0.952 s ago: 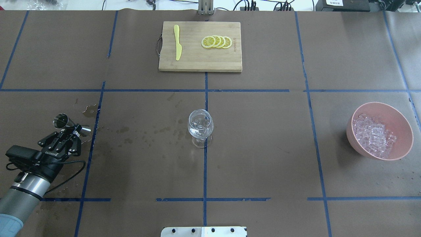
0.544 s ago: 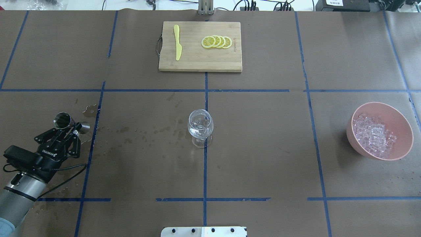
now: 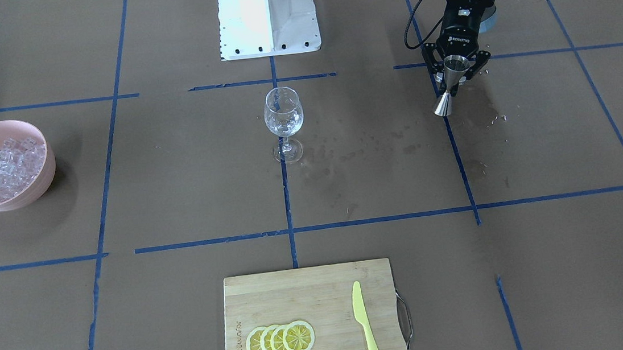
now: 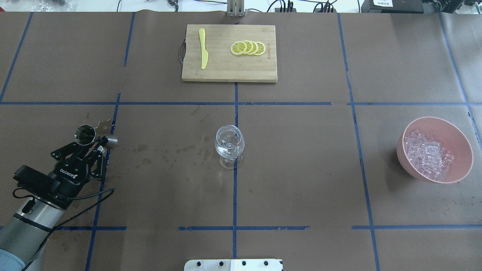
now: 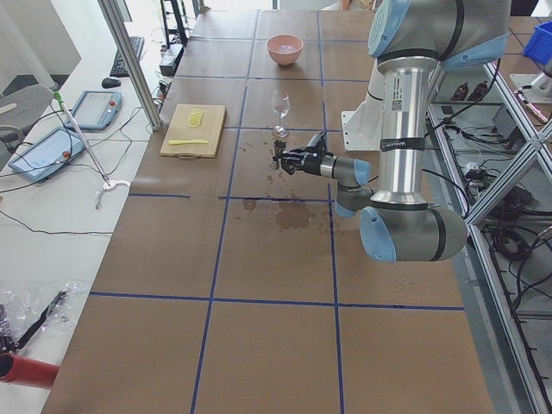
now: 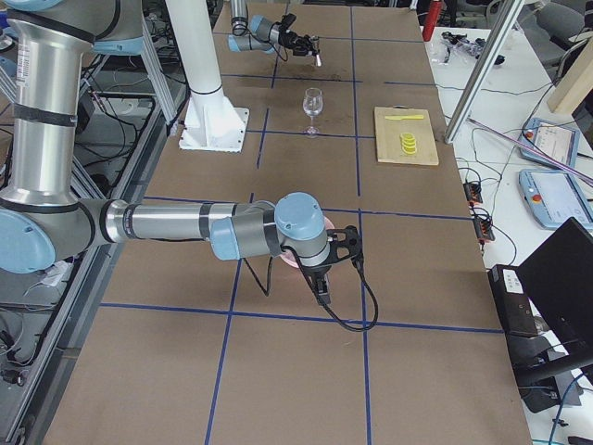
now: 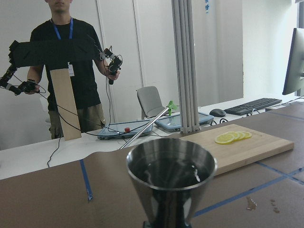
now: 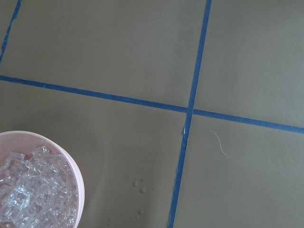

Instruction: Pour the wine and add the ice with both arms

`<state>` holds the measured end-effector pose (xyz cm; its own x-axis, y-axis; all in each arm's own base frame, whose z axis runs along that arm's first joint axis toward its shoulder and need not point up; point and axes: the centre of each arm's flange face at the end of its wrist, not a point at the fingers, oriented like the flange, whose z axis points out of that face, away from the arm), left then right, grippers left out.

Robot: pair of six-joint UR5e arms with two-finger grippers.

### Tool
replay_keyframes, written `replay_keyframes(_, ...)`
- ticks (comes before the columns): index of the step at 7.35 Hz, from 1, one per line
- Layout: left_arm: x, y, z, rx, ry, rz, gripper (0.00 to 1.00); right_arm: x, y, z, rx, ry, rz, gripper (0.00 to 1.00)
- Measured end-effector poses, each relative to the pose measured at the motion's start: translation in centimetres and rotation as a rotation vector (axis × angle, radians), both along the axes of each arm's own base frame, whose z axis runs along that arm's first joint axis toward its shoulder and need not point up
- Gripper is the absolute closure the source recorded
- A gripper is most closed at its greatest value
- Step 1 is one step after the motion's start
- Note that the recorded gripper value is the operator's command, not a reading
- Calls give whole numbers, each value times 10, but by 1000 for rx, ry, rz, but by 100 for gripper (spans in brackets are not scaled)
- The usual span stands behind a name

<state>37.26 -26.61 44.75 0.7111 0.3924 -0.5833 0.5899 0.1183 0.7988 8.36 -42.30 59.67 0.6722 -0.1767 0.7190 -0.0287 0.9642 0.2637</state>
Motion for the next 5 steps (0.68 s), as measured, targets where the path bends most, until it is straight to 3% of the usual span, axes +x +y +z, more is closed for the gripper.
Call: replay_keyframes(5, 52, -6, -80, -12, -122, -1, 100, 1, 1, 1, 0, 0, 2, 0)
